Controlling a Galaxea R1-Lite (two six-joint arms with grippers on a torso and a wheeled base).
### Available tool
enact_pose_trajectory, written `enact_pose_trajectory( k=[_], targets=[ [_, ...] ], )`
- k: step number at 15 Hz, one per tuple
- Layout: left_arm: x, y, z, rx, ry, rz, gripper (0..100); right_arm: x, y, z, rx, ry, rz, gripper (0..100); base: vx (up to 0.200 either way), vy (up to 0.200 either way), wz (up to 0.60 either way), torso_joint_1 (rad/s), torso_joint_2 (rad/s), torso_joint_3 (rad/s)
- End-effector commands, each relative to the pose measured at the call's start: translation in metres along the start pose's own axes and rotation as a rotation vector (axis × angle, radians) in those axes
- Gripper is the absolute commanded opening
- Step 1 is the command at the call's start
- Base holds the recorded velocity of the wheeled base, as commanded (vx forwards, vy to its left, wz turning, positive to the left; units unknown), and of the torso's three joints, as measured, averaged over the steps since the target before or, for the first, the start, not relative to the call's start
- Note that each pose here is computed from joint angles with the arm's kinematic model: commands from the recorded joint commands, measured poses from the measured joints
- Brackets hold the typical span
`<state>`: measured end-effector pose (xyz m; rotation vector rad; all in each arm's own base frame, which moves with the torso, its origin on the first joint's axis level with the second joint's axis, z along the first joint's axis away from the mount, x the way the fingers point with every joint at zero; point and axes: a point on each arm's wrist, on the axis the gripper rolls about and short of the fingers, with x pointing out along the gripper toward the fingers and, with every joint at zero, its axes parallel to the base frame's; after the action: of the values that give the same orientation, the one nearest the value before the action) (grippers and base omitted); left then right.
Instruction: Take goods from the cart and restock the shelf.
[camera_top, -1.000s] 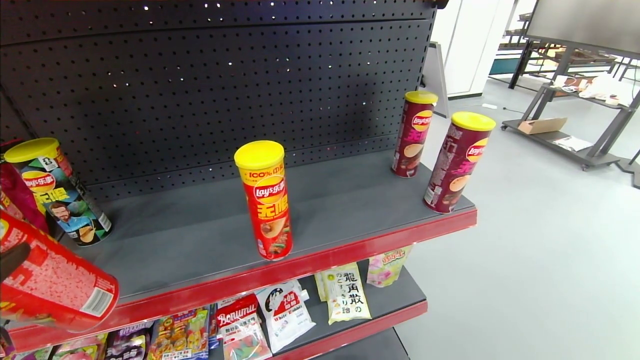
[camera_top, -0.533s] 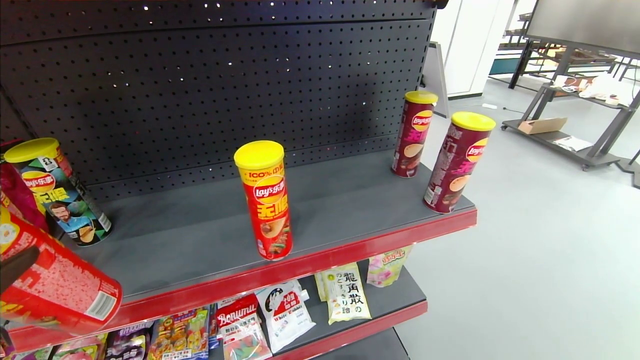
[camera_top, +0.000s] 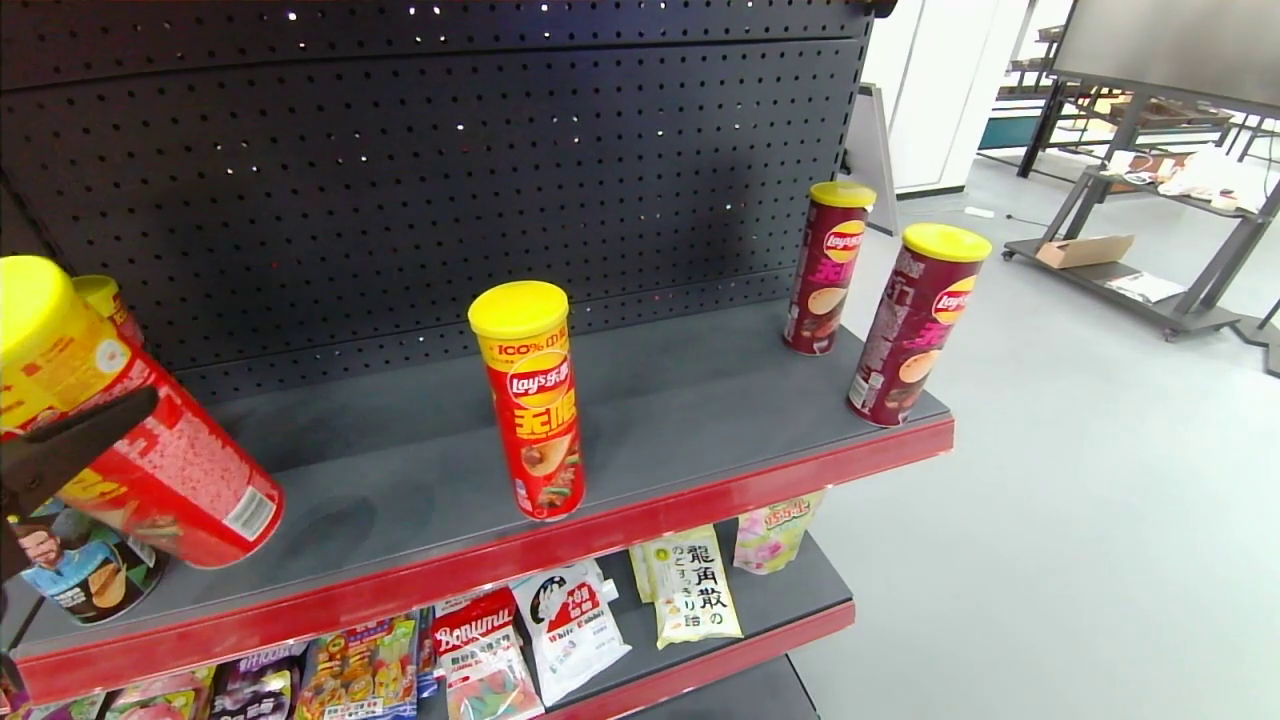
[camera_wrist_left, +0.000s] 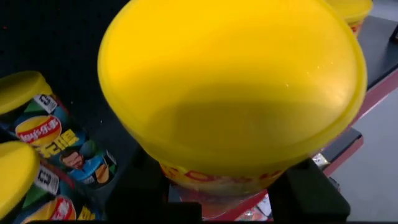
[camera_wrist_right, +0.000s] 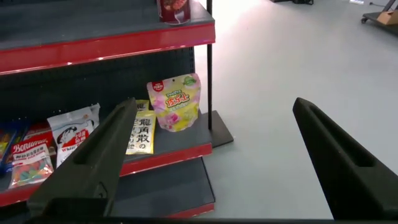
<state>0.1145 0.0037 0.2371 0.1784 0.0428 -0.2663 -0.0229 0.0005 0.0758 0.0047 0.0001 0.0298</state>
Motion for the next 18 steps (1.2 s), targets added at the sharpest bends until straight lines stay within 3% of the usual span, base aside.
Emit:
enact_pose_trajectory(
  k=[1,7,8,11,14,16,18],
  targets=[
    [0.042,0.012,-0.003,-0.027,0.068,-0.039,0,0.0,0.0,0.0,0.0,0.0,0.001,100,0.0,0.0,0.0,0.0,0.0,0.0],
    [0.109,0.015,0.015,-0.031,0.081,-0.126,0,0.0,0.0,0.0,0.0,0.0,0.001,100,0.0,0.0,0.0,0.0,0.0,0.0],
    [0.148,0.015,0.021,-0.035,0.093,-0.115,0,0.0,0.0,0.0,0.0,0.0,0.001,100,0.0,0.0,0.0,0.0,0.0,0.0],
    [0.196,0.008,0.032,-0.097,0.084,-0.097,0,0.0,0.0,0.0,0.0,0.0,0.001,100,0.0,0.0,0.0,0.0,0.0,0.0],
    [0.228,0.005,0.022,-0.119,0.116,-0.093,0,0.0,0.0,0.0,0.0,0.0,0.001,100,0.0,0.0,0.0,0.0,0.0,0.0],
    [0.25,-0.007,0.019,-0.123,0.117,-0.119,0,0.0,0.0,0.0,0.0,0.0,0.001,100,0.0,0.0,0.0,0.0,0.0,0.0],
    [0.27,-0.014,0.016,-0.136,0.125,-0.086,0,0.0,0.0,0.0,0.0,0.0,0.001,100,0.0,0.0,0.0,0.0,0.0,0.0]
  ],
)
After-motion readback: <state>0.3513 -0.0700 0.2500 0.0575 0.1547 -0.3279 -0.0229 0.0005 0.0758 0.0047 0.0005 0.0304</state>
